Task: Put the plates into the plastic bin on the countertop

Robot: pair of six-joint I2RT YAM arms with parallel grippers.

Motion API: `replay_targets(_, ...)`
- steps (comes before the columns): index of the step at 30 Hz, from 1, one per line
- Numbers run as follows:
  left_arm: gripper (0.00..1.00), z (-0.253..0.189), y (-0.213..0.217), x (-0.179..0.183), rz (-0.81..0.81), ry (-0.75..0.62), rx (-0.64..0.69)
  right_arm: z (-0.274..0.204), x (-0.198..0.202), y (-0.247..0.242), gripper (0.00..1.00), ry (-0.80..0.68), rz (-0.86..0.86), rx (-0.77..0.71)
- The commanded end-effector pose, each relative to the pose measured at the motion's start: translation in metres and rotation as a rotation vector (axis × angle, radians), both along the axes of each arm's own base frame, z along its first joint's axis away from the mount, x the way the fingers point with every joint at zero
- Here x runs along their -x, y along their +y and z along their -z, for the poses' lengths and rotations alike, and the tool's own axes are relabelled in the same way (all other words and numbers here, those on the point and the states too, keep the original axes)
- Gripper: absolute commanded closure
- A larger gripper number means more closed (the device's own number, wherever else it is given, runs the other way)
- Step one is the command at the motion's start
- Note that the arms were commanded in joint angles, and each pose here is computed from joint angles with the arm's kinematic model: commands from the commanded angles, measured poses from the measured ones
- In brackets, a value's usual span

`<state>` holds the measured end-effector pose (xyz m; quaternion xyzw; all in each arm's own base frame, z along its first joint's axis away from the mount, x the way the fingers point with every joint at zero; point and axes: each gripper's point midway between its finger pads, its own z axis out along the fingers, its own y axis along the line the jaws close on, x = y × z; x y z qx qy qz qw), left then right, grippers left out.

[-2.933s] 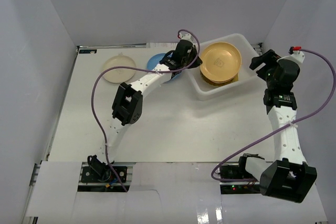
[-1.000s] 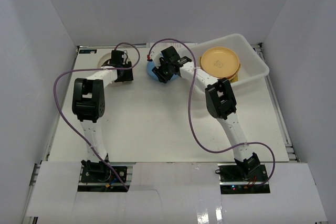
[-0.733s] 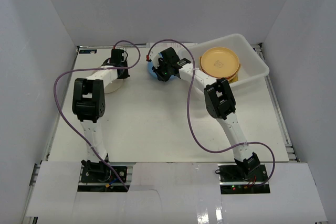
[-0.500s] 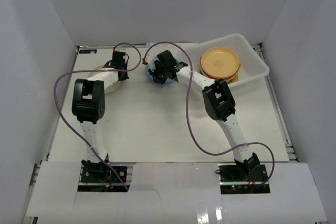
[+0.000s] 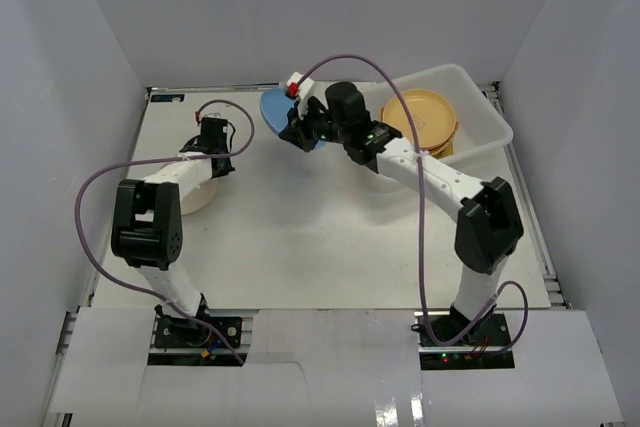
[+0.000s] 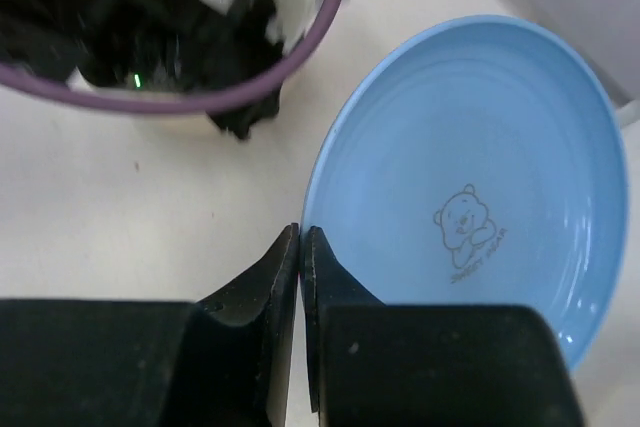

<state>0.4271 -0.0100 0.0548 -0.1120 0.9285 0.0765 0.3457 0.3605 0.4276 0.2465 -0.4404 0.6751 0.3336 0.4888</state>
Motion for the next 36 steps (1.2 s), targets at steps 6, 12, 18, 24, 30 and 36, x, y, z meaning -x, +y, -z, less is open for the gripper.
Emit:
replay_targets(6,1.0,-0.057,-0.008,0.02,-0.055,-0.146,0.129,-0.169,0.0,-0.039,0.92,-0.3,0.146,-0.28)
replay_targets(12,1.0,-0.107,-0.034,0.021,0.039,-0.269,0.212,-0.142,-0.063,-0.121,0.92,-0.329,0.437,-0.05)
replay_targets(18,1.0,-0.219,-0.112,0.009,0.251,-0.483,0.312,-0.044,-0.112,-0.247,0.92,-0.207,0.724,0.189)
replay_targets(24,1.0,-0.276,-0.216,0.007,0.451,-0.555,0.346,0.027,-0.132,-0.27,0.92,-0.105,0.741,0.288)
replay_targets(30,1.0,-0.293,-0.3,-0.011,0.58,-0.591,0.352,-0.026,-0.134,-0.283,0.06,-0.075,0.749,0.073)
replay_targets(36,1.0,-0.32,-0.394,-0.015,0.706,-0.678,0.389,-0.113,-0.105,-0.354,0.05,-0.047,0.997,-0.247)
